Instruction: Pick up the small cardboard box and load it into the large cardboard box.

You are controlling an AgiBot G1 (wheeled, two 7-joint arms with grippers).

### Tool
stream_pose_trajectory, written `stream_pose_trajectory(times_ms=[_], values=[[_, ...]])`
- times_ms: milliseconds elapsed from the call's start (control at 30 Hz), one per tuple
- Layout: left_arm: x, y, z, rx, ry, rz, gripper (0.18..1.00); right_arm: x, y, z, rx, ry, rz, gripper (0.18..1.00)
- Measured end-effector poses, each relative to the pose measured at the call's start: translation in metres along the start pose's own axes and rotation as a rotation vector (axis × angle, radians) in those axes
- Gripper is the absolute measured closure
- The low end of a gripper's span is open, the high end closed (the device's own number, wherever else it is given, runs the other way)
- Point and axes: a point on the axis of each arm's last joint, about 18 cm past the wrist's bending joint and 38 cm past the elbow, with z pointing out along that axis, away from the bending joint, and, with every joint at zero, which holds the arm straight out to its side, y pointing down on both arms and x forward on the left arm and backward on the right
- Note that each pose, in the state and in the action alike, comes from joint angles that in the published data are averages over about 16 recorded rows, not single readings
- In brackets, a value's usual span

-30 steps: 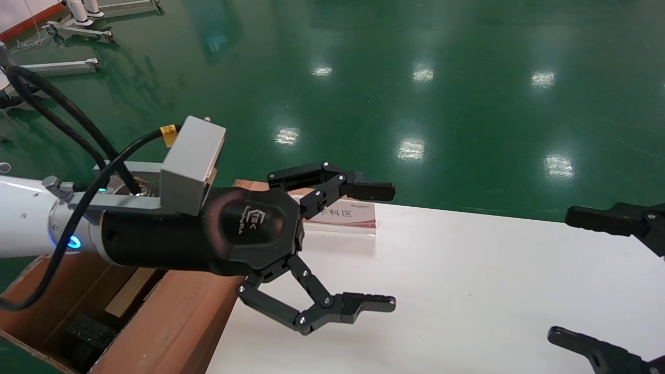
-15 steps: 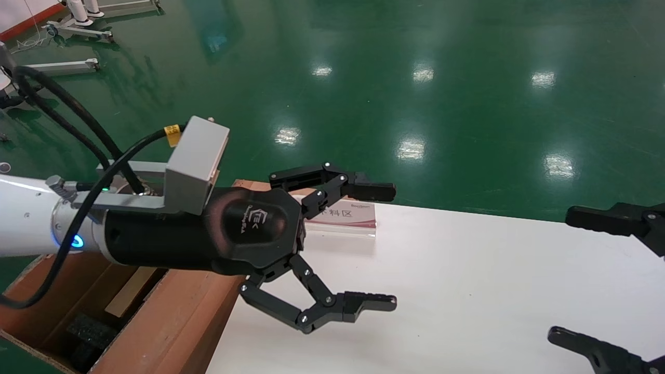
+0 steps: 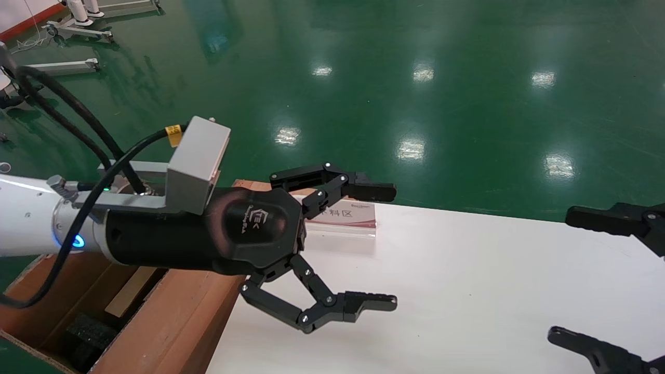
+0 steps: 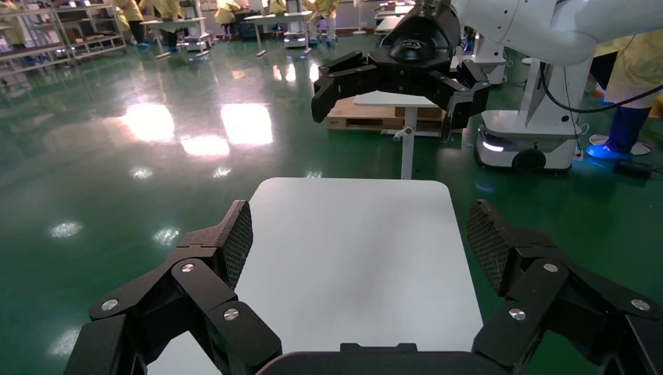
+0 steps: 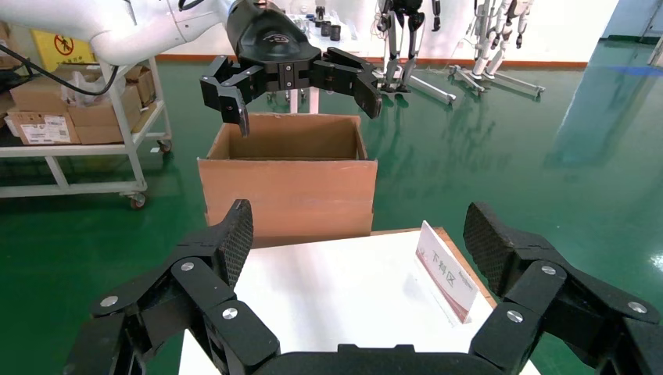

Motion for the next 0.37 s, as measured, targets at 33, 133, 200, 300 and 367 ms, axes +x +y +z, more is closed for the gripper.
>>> stream_pose_trajectory(times_ms=[33, 133, 200, 300, 367], values=[[0.0, 0.0, 0.0, 0.0, 0.0, 0.0, 0.184, 0.0, 0.0, 0.0, 0.0, 0.0, 0.0, 0.178], [-0.0001, 0.0001, 0.0, 0.0, 0.0, 0.0, 0.184, 0.0, 0.0, 0.0, 0.0, 0.0, 0.0, 0.178], [-0.0001, 0.0001, 0.0, 0.0, 0.0, 0.0, 0.184, 0.0, 0.0, 0.0, 0.0, 0.0, 0.0, 0.178], [-0.0002, 0.0001, 0.0, 0.0, 0.0, -0.001, 0.184, 0.0, 0.0, 0.0, 0.0, 0.0, 0.0, 0.178], [-0.0002, 0.0001, 0.0, 0.0, -0.001, -0.001, 0.184, 0.0, 0.0, 0.0, 0.0, 0.0, 0.0, 0.178]])
